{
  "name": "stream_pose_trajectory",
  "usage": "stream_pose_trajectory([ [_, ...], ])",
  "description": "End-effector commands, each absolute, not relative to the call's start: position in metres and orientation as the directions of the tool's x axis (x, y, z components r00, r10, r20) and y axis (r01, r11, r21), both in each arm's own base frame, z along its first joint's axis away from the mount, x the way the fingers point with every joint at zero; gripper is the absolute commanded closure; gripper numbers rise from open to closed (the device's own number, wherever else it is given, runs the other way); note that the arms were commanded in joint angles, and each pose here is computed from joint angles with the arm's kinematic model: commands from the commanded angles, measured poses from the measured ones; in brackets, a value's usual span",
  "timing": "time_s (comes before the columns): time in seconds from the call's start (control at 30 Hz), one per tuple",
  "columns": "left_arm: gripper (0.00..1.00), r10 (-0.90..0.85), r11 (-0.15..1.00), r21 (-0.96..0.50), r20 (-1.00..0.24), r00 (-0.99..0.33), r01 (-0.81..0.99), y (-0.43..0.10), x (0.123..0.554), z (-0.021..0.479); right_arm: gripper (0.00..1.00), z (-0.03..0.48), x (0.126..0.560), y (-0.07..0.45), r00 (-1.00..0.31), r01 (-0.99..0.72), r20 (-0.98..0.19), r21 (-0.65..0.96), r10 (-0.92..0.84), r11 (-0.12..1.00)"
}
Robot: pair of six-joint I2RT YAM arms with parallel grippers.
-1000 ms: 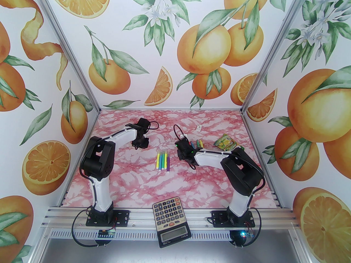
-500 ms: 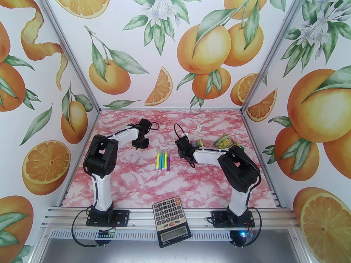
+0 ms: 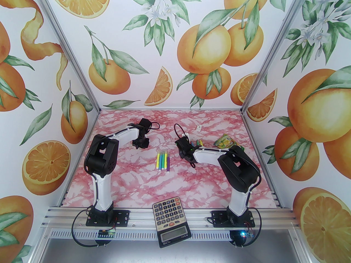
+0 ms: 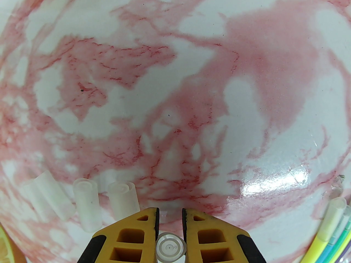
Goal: Open the pen caps
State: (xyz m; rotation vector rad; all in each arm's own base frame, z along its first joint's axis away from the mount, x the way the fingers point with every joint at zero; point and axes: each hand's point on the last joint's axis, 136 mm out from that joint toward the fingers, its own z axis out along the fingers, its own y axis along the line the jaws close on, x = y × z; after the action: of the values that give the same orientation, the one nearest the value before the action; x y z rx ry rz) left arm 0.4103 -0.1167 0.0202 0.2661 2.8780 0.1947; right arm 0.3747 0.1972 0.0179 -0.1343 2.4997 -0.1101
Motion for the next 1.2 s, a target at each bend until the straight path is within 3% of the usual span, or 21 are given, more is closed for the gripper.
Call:
stream_pose_trajectory([
  [0.0,0.83,0.203,0.972,0.165,-0.240,-0.949,0.166,-0.116,0.417,0.025,0.67,0.038,0.379,0.192,-0.776,-0.043,-0.622,-0.113,-0.104,0.993],
  [0.33,0.77,0.205,0.971,0.168,-0.244,-0.948,0.167,-0.115,0.416,0.032,0.60,0.070,0.372,0.204,-0.747,-0.100,-0.649,-0.110,-0.148,0.989],
  [0.6,0.71,0.200,0.977,0.134,-0.272,-0.941,0.169,-0.118,0.418,0.044,0.58,0.084,0.359,0.232,-0.739,-0.203,-0.656,-0.003,-0.155,0.979],
  [0.77,0.69,0.167,0.986,0.038,-0.338,-0.926,0.164,-0.127,0.421,0.062,0.57,0.081,0.344,0.255,-0.765,-0.257,-0.632,0.120,-0.125,0.959],
  [0.97,0.45,0.132,0.972,-0.115,-0.457,-0.879,0.206,-0.146,0.416,0.098,0.56,0.070,0.324,0.275,-0.795,-0.301,-0.593,0.206,-0.125,0.931],
  [1.17,0.39,0.100,0.936,-0.237,-0.527,-0.844,0.259,-0.161,0.402,0.120,0.56,0.060,0.305,0.292,-0.821,-0.353,-0.546,0.261,-0.164,0.898],
])
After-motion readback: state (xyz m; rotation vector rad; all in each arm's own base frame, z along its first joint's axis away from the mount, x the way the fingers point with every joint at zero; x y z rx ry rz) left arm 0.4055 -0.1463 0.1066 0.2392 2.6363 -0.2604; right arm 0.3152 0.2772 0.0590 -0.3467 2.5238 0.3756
